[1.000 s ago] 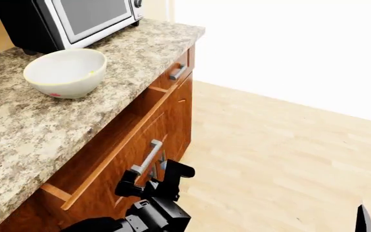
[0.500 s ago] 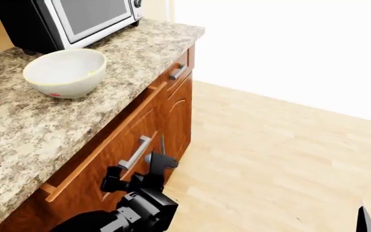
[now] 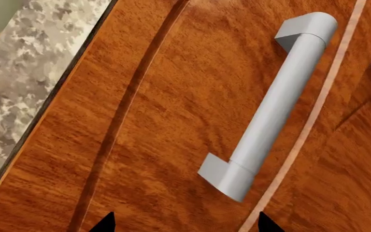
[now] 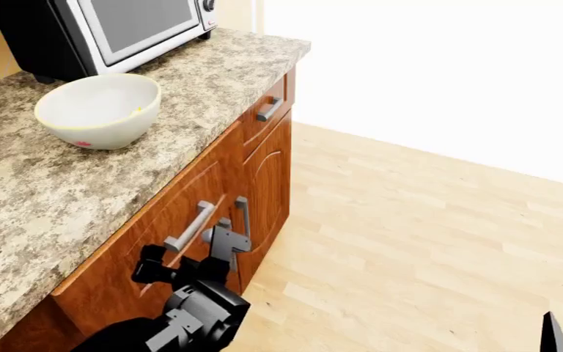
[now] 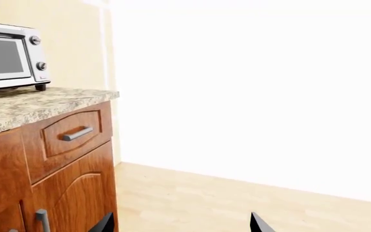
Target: Place the bar in the bowl and close the drawer.
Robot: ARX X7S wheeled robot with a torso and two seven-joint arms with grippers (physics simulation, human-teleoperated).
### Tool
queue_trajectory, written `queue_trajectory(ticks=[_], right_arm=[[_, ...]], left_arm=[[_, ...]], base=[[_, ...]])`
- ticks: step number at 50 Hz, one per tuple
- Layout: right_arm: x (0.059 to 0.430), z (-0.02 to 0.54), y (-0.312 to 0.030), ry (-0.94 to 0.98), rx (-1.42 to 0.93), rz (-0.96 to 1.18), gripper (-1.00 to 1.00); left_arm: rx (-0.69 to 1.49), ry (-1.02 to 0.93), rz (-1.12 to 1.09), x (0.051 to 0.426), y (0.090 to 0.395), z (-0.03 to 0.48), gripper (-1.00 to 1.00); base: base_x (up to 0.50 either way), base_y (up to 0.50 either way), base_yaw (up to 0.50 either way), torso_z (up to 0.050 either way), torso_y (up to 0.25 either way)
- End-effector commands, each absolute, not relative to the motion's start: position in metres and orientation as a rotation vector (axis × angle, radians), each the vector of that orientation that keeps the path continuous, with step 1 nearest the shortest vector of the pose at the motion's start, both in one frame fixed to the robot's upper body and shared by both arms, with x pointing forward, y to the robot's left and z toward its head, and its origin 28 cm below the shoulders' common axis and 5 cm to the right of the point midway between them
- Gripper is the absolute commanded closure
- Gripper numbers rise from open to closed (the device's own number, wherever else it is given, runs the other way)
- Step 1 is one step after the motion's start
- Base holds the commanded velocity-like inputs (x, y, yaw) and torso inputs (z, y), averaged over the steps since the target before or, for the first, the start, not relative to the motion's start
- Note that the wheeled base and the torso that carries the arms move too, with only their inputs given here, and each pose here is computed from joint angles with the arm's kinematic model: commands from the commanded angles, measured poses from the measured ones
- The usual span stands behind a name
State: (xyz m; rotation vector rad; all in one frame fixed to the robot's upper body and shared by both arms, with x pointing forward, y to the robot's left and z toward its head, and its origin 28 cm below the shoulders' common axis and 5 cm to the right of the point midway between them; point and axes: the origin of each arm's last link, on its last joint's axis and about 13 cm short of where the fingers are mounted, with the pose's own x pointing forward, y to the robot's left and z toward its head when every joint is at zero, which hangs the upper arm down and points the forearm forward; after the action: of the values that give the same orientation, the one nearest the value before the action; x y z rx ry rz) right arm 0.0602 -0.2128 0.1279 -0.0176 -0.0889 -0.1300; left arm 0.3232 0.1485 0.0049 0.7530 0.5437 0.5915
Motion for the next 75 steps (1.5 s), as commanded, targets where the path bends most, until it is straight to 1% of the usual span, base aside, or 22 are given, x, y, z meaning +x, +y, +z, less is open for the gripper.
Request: queue_trajectory(ticks=[1,15,43,49,55,65,75], right_arm=[[0.058,0.127,-0.213,-0.092,-0.022,-0.128,-1.00],[0.053,0.126,-0.212,-0.092,-0.025,-0.128,-1.00],[0.057,0.126,-0.213,-0.095,-0.030,-0.120,-1.00],[0.056,0.126,-0.213,-0.096,-0.031,-0.119,-1.00],[0.053,0.125,-0.213,-0.099,-0.035,-0.118,-1.00],[0.051,0.125,-0.213,-0.105,-0.040,-0.117,-1.00],[0.052,0.124,-0.214,-0.106,-0.047,-0.111,-1.00]], left_arm=[[0.897,0.468,0.616,0.330,0.168,0.007,-1.00],[0.936,0.470,0.591,0.334,0.185,0.006,-1.00],[0.972,0.533,0.676,0.332,0.211,0.003,-1.00],[1.025,0.539,0.667,0.332,0.218,0.005,-1.00],[1.065,0.547,0.570,0.331,0.221,0.004,-1.00],[1.057,0.644,0.385,0.328,0.224,0.002,-1.00],[0.849,0.746,0.214,0.334,0.233,0.007,-1.00]], base=[[0.00,0.00,0.00,0.000,0.000],[0.00,0.00,0.00,0.000,0.001],[0.00,0.00,0.00,0.000,0.001],[0.00,0.00,0.00,0.000,0.002],[0.00,0.00,0.00,0.000,0.000],[0.00,0.00,0.00,0.000,0.000],[0.00,0.00,0.00,0.000,0.000]])
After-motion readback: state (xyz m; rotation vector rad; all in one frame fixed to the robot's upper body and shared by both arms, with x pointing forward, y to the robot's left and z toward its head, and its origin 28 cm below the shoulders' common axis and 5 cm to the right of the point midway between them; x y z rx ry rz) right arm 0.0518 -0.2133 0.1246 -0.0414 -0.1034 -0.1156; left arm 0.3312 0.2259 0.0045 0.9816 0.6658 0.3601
